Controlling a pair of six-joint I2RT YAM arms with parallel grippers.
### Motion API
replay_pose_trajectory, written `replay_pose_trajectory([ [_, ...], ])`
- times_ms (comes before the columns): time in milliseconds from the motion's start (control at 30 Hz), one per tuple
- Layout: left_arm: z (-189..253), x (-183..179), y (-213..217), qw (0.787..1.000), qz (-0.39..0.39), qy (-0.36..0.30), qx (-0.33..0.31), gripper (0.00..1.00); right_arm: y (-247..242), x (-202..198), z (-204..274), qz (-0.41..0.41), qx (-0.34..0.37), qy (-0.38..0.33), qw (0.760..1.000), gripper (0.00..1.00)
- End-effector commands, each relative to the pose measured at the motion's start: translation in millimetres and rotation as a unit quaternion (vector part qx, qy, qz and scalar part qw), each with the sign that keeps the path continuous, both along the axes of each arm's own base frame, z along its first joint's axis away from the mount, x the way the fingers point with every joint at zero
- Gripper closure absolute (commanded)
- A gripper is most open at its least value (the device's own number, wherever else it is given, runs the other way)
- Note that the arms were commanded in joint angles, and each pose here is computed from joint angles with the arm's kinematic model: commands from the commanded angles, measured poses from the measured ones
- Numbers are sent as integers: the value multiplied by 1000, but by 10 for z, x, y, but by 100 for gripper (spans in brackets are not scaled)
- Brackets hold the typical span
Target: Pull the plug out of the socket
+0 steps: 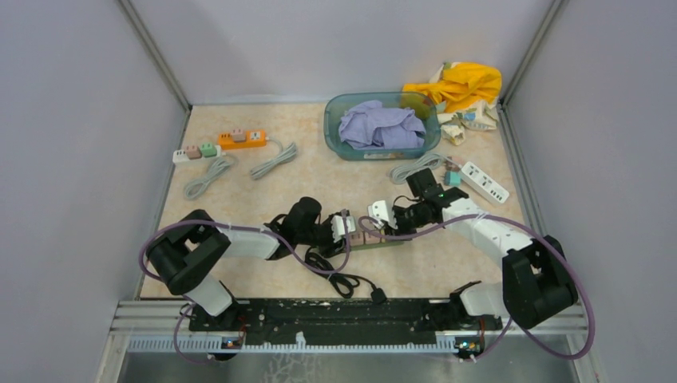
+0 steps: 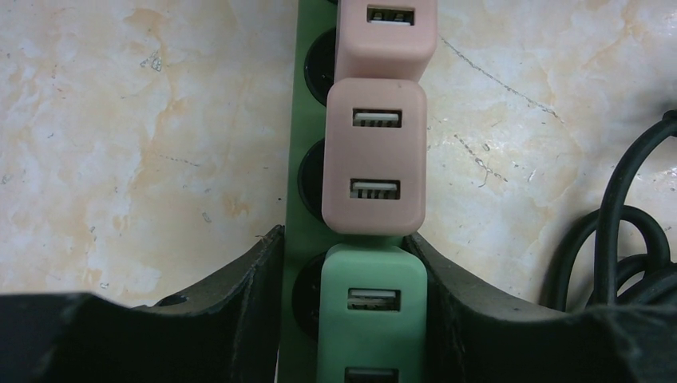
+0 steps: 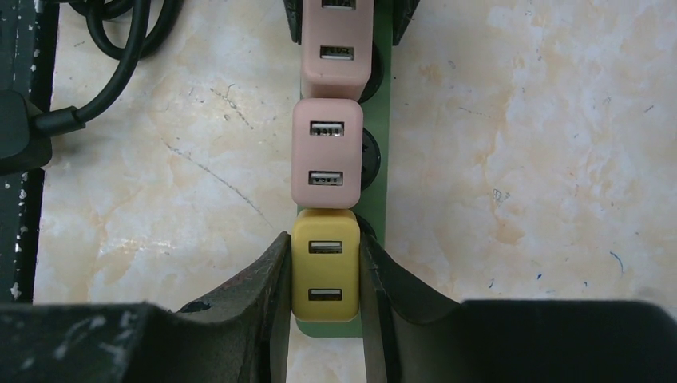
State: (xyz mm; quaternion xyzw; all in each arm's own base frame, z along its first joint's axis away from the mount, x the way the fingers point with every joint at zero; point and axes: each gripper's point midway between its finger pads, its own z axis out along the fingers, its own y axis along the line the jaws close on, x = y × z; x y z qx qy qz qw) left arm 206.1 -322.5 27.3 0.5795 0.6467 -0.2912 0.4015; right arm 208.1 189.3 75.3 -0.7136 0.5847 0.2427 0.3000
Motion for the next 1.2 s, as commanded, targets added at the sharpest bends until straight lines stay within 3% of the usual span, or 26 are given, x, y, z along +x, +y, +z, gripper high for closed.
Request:
replay_pose_trajectory([
  [0,-157,-56,47,999,2,26,29,99,260,-225,201,73,56,2,996,100],
  [167,-166,-58,35,999,2,32,31,99,412,-25,288,14,73,4,997,100],
  [367,-200,-76,50,999,1,38,34,99,248,252,359,-51,74,-20,996,100],
  [767,-200,-87,25,999,-2,45,31,99,262,-220,327,64,91,9,994,100],
  [967,-207,-89,24,998,0,49,32,100,426,-26,440,6,112,11,994,100],
  [1167,-224,-114,29,998,-1,56,32,99,267,209,479,-47,109,-18,993,100],
])
